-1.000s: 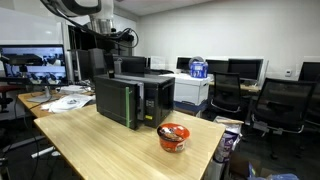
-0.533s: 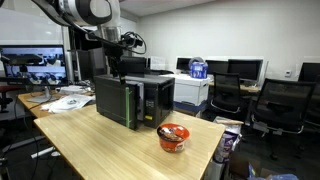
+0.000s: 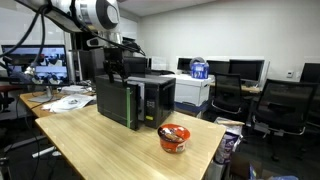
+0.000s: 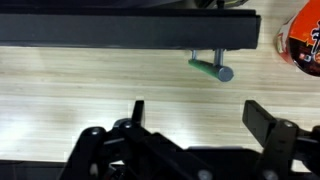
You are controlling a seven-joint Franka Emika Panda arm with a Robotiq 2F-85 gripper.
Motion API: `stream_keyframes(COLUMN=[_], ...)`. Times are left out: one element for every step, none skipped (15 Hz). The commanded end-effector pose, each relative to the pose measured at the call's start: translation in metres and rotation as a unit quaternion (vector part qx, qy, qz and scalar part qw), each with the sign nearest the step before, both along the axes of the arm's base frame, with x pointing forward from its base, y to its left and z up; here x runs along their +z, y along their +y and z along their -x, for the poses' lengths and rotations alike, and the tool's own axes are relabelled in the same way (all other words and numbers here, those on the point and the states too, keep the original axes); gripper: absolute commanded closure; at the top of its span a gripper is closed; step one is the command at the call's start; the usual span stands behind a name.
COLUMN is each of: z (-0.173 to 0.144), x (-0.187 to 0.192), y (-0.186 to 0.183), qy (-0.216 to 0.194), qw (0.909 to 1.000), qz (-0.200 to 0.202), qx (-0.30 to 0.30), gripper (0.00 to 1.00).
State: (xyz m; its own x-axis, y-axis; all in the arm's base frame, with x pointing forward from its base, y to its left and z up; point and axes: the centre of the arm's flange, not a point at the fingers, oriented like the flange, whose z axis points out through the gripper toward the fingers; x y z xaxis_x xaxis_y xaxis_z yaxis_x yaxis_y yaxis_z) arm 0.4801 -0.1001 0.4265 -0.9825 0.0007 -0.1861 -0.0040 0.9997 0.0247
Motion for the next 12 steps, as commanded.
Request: stream_keyframes(z=[0.001,0.0,0.0,0.001,0.0,-0.001,-0.002,-0.002,-0.004,-0.005,-0.008,-0.009], x=[0.015,0.015,0.015,0.015,0.017,0.019,0.021,0.022,0.024,0.025,0.026,0.027], y=[-0.027,-0.028,-0.03,-0.031,-0.031,-0.031,-0.031,-0.032,-0.029,-0.024,-0.02,-0.015], qy=[-0.011,-0.01,-0.011,-0.012,-0.013,-0.013,-0.011,-0.007,-0.009,-0.013,-0.013,-0.014], qw=[0.999,0.9988,0.9986,0.9983,0.9981,0.9976,0.9972,0.9966,0.9961,0.9957,0.9953,0.9949], qz=[-0.019,-0.022,-0.026,-0.031,-0.037,-0.044,-0.05,-0.052,-0.055,-0.054,-0.048,-0.047], qx=[0.039,0.042,0.044,0.049,0.047,0.051,0.054,0.063,0.068,0.074,0.083,0.088], gripper=[0.0,0.0,0.0,0.0,0.0,0.0,0.0,0.0,0.0,0.0,0.0,0.0])
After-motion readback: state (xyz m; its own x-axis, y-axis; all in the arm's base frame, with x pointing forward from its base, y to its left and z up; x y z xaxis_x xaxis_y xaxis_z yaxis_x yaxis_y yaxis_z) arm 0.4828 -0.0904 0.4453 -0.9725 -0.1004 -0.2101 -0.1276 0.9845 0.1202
